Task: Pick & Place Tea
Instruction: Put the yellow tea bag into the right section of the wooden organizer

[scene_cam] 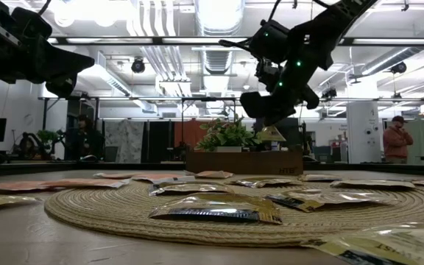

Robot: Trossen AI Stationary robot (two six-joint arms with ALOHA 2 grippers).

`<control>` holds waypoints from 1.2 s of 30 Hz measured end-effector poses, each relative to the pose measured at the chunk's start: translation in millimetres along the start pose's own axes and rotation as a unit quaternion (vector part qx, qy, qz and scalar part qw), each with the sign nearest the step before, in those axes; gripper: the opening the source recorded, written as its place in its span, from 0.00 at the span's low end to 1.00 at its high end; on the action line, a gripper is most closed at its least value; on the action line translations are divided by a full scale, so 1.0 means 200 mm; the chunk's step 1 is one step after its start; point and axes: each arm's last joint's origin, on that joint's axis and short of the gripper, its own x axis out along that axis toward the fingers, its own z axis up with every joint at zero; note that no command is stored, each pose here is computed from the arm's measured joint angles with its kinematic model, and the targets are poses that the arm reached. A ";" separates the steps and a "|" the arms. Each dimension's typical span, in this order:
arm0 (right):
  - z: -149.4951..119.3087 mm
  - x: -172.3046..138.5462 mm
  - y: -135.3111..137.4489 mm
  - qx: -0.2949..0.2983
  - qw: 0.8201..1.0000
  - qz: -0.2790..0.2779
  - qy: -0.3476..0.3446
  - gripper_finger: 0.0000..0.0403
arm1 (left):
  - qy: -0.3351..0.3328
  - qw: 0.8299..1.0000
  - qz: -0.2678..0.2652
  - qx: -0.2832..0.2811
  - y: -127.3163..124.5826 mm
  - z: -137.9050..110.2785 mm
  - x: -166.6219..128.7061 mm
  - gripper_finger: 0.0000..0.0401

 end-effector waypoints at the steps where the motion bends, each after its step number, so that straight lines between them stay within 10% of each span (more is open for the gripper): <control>1: -0.01 0.00 0.00 0.000 1.000 0.000 0.000 0.03 | 0.000 1.000 0.000 0.000 0.00 0.00 0.00 0.00; 36: -0.11 0.02 -0.01 0.013 0.999 0.019 0.032 0.03 | 0.001 1.000 0.000 0.000 0.00 0.00 0.00 0.00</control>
